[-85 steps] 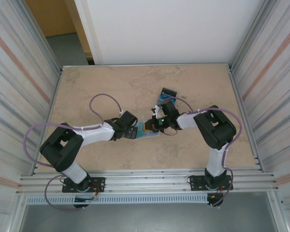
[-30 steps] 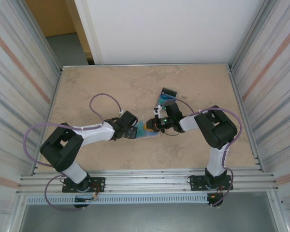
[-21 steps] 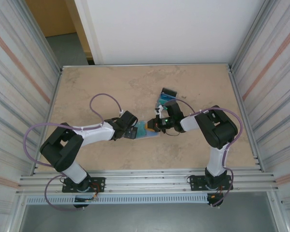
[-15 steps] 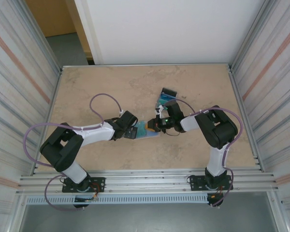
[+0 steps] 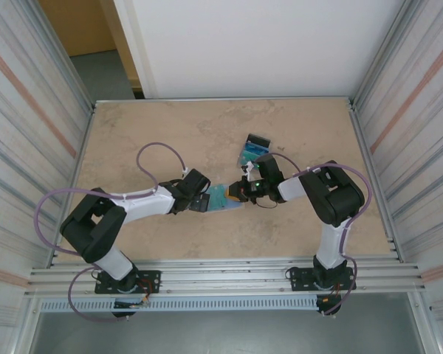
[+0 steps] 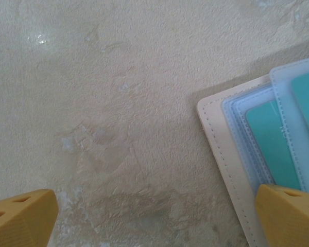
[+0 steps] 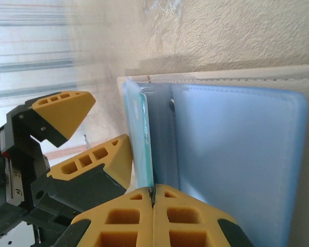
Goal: Take the credit cards out of the card holder
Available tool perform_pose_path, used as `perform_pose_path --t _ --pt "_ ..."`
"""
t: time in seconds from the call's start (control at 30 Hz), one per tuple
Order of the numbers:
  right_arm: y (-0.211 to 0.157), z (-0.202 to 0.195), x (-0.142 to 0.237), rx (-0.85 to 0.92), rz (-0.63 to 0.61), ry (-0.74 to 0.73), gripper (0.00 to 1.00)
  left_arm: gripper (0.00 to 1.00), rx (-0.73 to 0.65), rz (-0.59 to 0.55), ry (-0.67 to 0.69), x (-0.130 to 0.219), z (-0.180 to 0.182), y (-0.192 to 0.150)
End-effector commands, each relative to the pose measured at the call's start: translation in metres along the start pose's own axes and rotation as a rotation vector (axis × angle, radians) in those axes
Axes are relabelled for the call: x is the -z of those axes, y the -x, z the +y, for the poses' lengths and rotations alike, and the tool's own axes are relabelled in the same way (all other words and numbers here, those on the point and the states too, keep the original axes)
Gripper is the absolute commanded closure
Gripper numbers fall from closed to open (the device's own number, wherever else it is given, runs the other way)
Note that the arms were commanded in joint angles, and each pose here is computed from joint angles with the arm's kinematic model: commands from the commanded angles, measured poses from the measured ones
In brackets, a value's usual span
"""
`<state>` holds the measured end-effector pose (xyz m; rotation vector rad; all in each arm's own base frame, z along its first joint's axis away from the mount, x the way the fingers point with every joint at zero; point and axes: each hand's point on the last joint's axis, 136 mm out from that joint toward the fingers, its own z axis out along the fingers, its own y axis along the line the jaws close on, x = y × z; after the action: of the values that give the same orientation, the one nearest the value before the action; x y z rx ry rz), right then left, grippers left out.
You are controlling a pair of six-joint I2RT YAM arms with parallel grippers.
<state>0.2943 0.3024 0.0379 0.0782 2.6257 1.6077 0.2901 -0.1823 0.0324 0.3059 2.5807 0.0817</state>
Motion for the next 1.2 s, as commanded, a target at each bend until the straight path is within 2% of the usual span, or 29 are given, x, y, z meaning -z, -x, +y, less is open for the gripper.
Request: perform_pose_path --t 0.0,0.3,0.8,1.17 --pt "0.0 -0.004 0.001 -0.003 -0.001 -0.002 1.0 0.01 0.011 -0.042 0.004 0.016 0.003 0.015" --pt "-0.001 -0.007 0.0 -0.01 0.002 -0.006 1.0 0.01 0.014 -0.113 -0.062 0.034 -0.007 0.041" --pt "0.0 -0.001 0.0 -0.004 0.007 0.005 0.99 0.01 -0.036 -0.001 -0.049 -0.006 -0.023 0.023" --pt "-0.005 0.01 -0.012 0.021 0.028 0.045 0.84 0.01 -0.038 0.048 -0.032 -0.016 -0.02 0.007"
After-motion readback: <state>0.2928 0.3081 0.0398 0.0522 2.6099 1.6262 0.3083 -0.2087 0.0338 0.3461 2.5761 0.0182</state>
